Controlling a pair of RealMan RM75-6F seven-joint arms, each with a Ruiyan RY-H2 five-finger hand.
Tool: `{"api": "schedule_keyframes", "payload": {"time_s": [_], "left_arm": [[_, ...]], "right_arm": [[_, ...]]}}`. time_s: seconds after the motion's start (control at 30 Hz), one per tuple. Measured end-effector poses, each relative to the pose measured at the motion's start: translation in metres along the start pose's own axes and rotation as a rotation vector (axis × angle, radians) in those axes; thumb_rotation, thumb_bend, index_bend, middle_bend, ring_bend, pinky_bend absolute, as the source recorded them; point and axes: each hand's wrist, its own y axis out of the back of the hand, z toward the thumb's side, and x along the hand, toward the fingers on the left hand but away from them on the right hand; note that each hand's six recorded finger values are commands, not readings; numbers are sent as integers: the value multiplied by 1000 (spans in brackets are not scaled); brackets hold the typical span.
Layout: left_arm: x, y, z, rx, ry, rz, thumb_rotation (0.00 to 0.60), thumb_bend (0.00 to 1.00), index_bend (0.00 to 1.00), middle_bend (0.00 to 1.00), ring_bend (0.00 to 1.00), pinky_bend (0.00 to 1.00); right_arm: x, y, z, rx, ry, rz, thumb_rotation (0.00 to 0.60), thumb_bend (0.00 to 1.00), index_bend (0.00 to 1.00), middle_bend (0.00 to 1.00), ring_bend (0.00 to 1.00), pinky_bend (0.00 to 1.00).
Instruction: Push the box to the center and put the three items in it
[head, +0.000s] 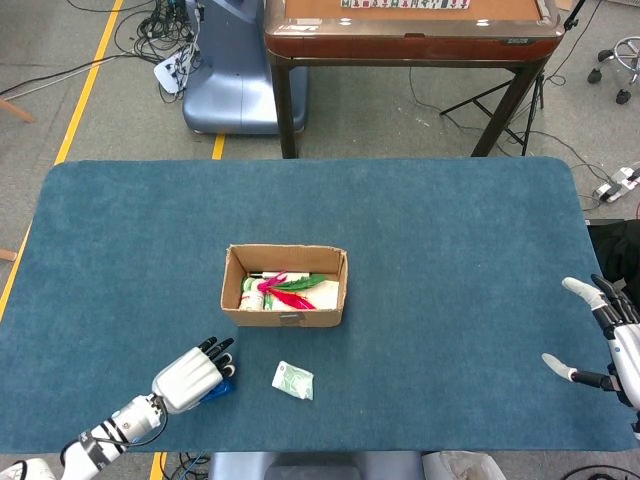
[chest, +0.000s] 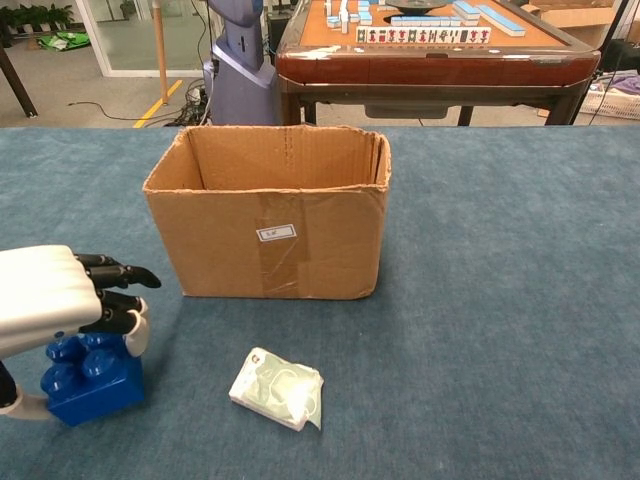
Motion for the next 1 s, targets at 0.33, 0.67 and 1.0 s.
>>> {"api": "schedule_keyframes", "payload": {"time_s": [0.33, 0.67, 1.0], "left_arm": [[-17, 50, -26, -40, 123, 127, 600, 95, 480, 400, 117, 195], [-26, 106, -57, -46, 264, 289, 600, 96, 477, 400, 117, 199], [-4, 133, -63, -90, 292, 336, 600, 96, 444, 386, 116, 202]], "right_arm": [[0, -1, 1, -3, 5, 6, 600, 34, 145, 185, 31, 106], [-1, -4, 2, 1, 5, 16, 600, 34, 145, 185, 31, 106], [-2, -7, 2, 5, 3, 24, 600, 34, 145, 185, 31, 106]]}}
